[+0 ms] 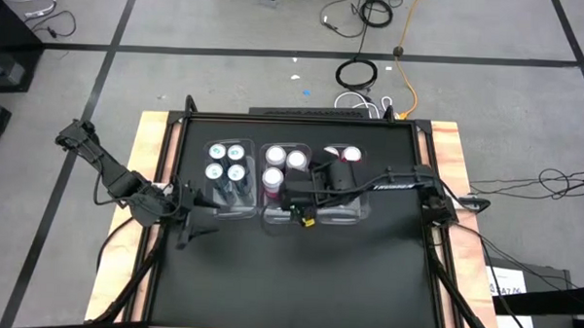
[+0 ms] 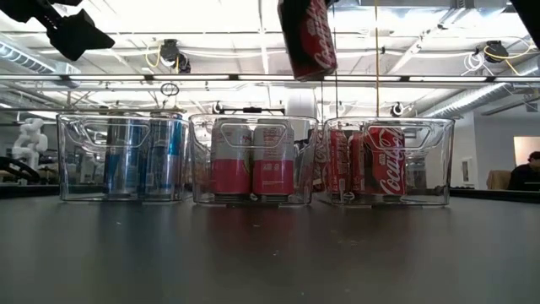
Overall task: Sort soda cans
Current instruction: Put the red-white soda can into the right transparent bin
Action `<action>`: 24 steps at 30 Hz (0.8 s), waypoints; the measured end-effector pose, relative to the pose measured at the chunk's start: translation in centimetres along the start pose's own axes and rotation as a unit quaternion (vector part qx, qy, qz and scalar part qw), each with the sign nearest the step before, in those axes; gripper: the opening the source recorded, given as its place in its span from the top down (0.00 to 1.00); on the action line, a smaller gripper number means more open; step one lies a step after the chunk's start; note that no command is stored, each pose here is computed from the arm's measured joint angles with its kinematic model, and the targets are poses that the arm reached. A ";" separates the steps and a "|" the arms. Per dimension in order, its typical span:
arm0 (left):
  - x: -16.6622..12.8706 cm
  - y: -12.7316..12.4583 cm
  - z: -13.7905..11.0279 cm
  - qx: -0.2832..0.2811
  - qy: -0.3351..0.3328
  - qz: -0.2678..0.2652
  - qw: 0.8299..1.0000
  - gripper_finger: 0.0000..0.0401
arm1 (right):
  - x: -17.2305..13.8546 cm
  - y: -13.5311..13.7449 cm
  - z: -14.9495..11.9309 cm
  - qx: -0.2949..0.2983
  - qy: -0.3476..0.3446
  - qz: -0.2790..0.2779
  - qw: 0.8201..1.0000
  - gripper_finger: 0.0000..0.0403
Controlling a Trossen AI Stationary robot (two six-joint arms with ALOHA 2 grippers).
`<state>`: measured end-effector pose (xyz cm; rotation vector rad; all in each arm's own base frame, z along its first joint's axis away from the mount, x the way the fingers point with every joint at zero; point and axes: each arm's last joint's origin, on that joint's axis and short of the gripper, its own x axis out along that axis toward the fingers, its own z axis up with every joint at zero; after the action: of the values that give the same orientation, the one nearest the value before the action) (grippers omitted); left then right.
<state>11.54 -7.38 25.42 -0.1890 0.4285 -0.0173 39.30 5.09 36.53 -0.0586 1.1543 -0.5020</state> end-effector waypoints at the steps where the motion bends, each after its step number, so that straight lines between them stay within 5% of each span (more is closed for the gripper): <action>1: 0.0 0.0 0.0 0.000 -0.002 0.004 1.000 0.19 | 0.1 -0.2 0.1 -0.007 0.000 -0.001 1.000 0.25; 13: 0.0 0.1 0.0 0.000 -0.007 0.014 1.000 0.19 | 0.1 -1.2 -0.5 -0.041 0.012 -0.008 0.999 0.24; 17: 0.0 0.1 0.0 0.000 -0.007 0.014 1.000 0.19 | 0.9 -1.6 -2.4 -0.027 0.028 -0.017 0.999 0.24; 24: 0.0 0.2 0.1 0.006 -0.014 0.028 0.999 0.19 | 2.6 -2.8 -6.6 0.062 -0.045 0.043 0.996 0.24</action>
<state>11.56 -7.20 25.45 -0.1647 0.4055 0.0381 33.25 2.92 32.33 0.0742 1.0315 -0.4896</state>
